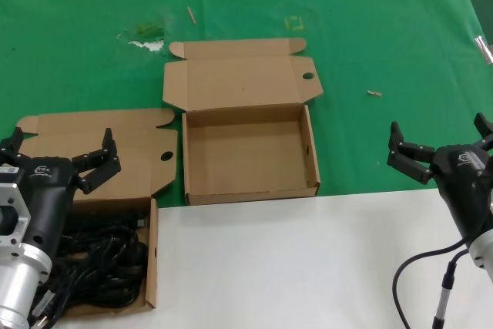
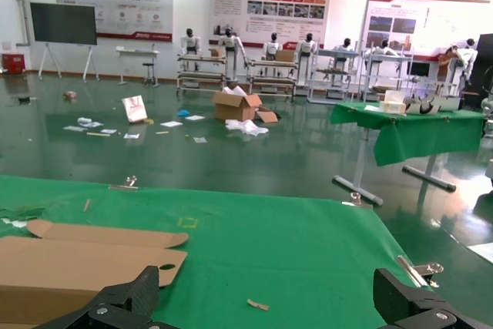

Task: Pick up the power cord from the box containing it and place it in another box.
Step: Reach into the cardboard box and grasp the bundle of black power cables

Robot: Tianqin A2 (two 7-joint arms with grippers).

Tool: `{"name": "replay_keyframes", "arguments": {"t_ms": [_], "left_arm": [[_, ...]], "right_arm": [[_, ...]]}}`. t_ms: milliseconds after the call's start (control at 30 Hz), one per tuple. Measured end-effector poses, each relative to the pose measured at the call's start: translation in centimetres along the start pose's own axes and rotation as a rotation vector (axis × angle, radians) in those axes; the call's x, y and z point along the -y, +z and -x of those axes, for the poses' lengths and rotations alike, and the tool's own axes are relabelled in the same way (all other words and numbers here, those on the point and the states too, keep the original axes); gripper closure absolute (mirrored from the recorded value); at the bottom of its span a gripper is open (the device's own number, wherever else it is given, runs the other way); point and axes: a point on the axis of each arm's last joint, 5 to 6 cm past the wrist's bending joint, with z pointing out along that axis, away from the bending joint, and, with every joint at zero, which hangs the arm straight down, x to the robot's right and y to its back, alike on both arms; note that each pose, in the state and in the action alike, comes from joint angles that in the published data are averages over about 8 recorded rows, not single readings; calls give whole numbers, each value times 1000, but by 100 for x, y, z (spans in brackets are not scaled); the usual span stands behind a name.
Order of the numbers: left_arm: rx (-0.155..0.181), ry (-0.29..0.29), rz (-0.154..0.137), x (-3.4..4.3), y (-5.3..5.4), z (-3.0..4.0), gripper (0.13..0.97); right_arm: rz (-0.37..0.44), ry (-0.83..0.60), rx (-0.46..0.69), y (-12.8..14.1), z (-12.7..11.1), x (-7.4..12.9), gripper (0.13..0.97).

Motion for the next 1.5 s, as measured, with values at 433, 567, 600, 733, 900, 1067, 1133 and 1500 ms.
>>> {"name": "replay_keyframes", "arguments": {"t_ms": [433, 567, 600, 733, 900, 1067, 1133, 1500], "left_arm": [[0, 0, 0, 0, 0, 0, 132], [0, 0, 0, 0, 0, 0, 132], [0, 0, 0, 0, 0, 0, 132], [0, 0, 0, 0, 0, 0, 132], [0, 0, 0, 0, 0, 0, 132], [0, 0, 0, 0, 0, 0, 132], [0, 0, 0, 0, 0, 0, 132], [0, 0, 0, 0, 0, 0, 132]], "right_arm": [[0, 0, 0, 0, 0, 0, 130], [0, 0, 0, 0, 0, 0, 130], [0, 0, 0, 0, 0, 0, 130], [0, 0, 0, 0, 0, 0, 130], [0, 0, 0, 0, 0, 0, 130], [0, 0, 0, 0, 0, 0, 130], [0, 0, 0, 0, 0, 0, 130], [0, 0, 0, 0, 0, 0, 130]]}}
